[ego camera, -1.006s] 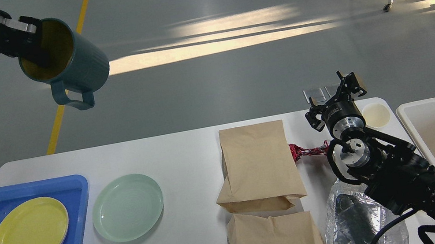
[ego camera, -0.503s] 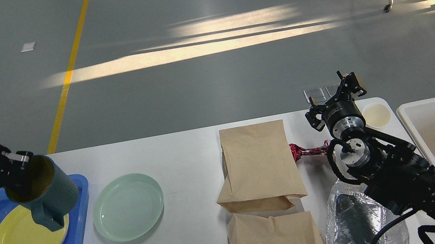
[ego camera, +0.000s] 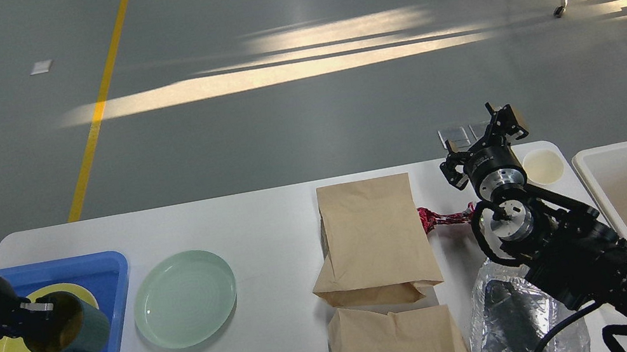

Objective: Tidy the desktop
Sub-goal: 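Lower the teal mug beside the pink cup near the tray corner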

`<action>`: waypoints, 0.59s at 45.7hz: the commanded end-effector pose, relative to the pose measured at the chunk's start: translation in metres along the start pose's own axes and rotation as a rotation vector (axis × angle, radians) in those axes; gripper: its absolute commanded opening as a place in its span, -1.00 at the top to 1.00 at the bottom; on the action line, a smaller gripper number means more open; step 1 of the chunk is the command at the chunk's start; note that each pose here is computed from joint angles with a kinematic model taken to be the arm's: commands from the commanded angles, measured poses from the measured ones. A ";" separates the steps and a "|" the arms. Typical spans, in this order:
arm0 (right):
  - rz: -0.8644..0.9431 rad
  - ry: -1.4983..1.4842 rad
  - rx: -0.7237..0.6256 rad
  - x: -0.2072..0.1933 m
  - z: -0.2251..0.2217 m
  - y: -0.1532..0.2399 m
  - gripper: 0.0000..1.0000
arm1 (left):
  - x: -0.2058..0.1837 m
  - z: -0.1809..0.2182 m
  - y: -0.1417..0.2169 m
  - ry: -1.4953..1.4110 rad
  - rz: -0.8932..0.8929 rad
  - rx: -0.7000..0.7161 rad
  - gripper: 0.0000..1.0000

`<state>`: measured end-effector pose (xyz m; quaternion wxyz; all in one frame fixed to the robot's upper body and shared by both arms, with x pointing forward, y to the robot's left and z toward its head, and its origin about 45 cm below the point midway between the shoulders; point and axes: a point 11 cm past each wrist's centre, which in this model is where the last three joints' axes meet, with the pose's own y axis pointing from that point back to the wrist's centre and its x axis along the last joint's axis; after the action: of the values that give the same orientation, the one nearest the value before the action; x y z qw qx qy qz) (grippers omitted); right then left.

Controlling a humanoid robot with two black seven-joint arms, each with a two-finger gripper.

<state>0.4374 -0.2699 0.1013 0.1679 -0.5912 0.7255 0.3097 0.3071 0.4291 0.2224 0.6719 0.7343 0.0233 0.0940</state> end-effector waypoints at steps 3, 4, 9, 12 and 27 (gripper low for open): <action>0.000 0.000 0.000 0.000 0.000 0.000 -1.00 | -0.026 -0.012 -0.018 0.029 -0.076 0.005 1.00; 0.000 0.000 0.000 0.000 0.000 0.000 -1.00 | -0.028 -0.013 -0.020 0.031 -0.082 0.006 1.00; 0.001 -0.001 0.000 0.000 0.000 0.000 -1.00 | -0.044 -0.026 -0.030 0.036 -0.129 0.041 1.00; 0.001 -0.001 0.000 0.000 0.000 0.000 -1.00 | -0.053 -0.035 -0.034 0.043 -0.154 0.063 1.00; 0.001 -0.001 0.000 0.000 0.000 0.000 -1.00 | -0.070 -0.052 -0.045 0.052 -0.178 0.107 1.00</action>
<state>0.4374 -0.2699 0.1013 0.1680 -0.5911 0.7255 0.3099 0.2358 0.4711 0.1771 0.6390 0.7593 0.1129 0.0492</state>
